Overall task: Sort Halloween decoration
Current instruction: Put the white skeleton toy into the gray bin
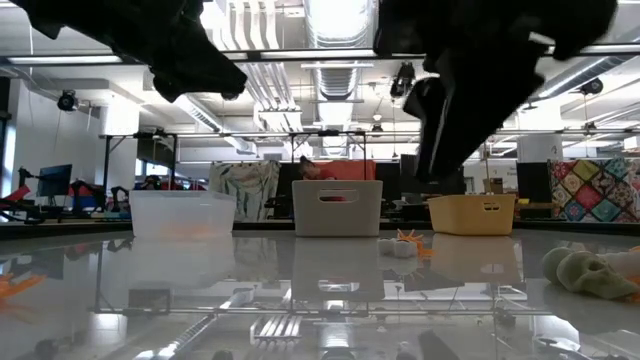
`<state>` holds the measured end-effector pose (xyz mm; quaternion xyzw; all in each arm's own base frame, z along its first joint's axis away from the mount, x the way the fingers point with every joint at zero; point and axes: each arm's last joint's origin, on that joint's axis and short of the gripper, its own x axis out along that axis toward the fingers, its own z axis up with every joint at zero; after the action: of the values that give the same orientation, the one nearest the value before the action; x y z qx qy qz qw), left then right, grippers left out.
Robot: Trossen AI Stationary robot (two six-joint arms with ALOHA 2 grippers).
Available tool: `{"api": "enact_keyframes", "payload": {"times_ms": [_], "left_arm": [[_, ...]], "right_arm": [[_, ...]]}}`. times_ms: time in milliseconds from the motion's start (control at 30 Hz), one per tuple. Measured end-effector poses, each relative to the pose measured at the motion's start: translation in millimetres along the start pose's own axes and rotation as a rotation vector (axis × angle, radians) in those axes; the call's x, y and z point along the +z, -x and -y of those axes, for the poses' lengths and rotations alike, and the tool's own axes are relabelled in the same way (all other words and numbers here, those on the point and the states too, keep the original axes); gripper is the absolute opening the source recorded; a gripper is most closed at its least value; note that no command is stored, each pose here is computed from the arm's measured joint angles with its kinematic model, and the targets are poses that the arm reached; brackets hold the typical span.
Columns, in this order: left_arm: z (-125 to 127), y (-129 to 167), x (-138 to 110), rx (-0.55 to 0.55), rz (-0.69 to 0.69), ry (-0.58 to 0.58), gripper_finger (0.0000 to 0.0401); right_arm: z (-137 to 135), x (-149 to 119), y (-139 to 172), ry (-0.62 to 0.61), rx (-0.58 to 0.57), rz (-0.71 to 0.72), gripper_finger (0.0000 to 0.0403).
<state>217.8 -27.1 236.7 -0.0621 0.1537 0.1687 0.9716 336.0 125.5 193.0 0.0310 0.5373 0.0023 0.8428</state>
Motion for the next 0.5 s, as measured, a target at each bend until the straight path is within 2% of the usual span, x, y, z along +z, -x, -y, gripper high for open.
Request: {"api": "enact_keyframes", "payload": {"times_ms": [67, 200, 500], "left_arm": [[2.9, -2.8, -1.5, -0.007, 0.001, 0.001, 0.0107], [7.8, -6.2, -6.1, -0.018, -0.017, -0.006, 0.0107], [11.3, -9.0, -6.4, -0.028, -0.002, 0.001, 0.0107]], "right_arm": [[-1.2, 0.9, -1.9, 0.076, -0.060, 0.043, 0.0187], [4.1, 6.4, -5.1, 0.130, -0.198, 0.117, 0.0181], [11.3, 8.0, -32.2, 0.283, -0.234, 0.078, 0.0157]]}}
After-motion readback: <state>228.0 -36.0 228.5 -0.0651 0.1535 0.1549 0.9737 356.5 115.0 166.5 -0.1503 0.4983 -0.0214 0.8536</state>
